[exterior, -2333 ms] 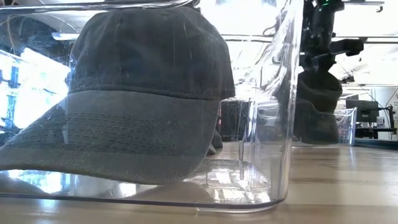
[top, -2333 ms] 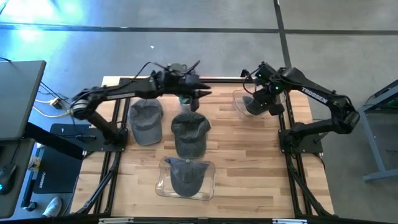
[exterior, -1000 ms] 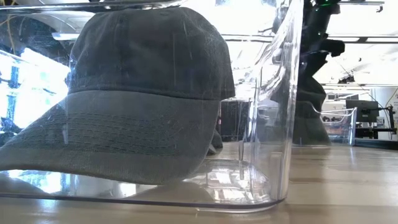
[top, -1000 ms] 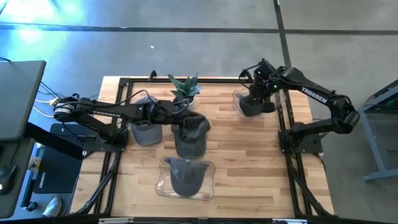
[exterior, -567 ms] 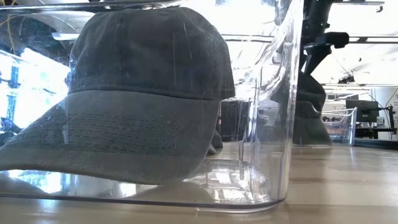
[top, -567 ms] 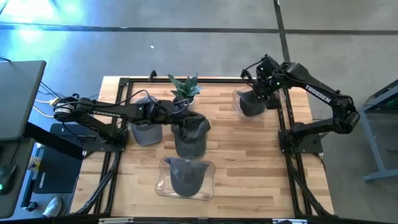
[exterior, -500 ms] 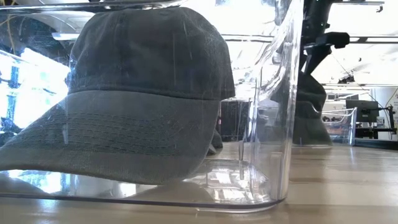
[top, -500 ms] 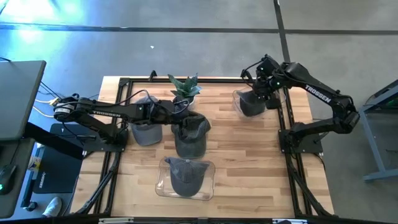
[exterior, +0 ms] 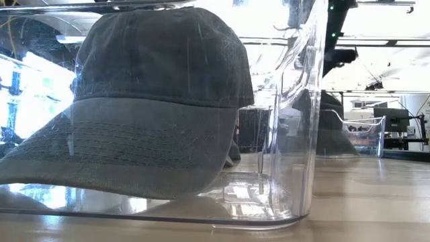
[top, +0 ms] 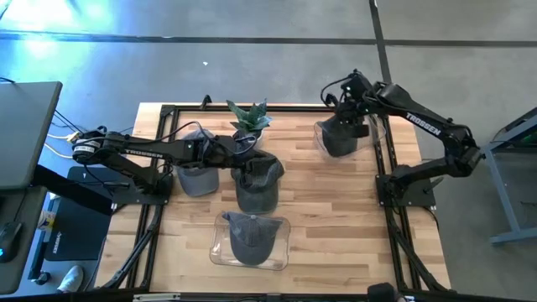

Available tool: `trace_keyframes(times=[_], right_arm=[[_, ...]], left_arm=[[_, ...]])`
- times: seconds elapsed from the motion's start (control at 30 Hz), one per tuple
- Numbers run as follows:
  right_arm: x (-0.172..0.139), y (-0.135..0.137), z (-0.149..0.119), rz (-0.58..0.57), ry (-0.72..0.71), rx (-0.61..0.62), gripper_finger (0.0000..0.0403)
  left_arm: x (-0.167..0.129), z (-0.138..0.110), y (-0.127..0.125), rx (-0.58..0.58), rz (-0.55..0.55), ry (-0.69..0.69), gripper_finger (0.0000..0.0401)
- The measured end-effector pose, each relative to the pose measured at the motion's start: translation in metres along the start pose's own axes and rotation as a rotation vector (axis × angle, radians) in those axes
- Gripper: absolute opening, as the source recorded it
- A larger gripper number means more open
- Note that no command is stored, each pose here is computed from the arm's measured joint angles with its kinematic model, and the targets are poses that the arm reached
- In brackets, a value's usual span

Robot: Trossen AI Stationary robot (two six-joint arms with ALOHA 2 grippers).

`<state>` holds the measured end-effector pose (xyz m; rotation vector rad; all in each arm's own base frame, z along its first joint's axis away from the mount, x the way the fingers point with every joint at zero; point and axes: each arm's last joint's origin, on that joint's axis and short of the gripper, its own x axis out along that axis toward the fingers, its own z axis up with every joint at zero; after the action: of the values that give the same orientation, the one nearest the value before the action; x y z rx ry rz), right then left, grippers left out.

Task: Pick & Place hat
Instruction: Put the right dark green cap into the top transparent bin

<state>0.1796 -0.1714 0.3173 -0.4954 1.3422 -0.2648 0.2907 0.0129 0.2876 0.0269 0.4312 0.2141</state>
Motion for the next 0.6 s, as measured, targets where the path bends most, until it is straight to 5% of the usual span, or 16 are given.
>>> trace_keyframes(times=[0.17, 0.43, 0.6], right_arm=[[0.0, -0.002, 0.005, 0.03, -0.114, 0.062, 0.0136], [0.005, 0.004, 0.02, 0.229, -0.269, 0.379, 0.0183], [0.023, 0.017, 0.041, 0.259, -0.192, 0.324, 0.0185]], left_arm=[[0.0, -0.001, 0.0, 0.002, 0.001, 0.009, 0.0092], [0.0, 0.0, 0.0, 0.001, 0.003, 0.004, 0.0092], [0.0, 0.0, 0.0, -0.001, 0.003, -0.002, 0.0092]])
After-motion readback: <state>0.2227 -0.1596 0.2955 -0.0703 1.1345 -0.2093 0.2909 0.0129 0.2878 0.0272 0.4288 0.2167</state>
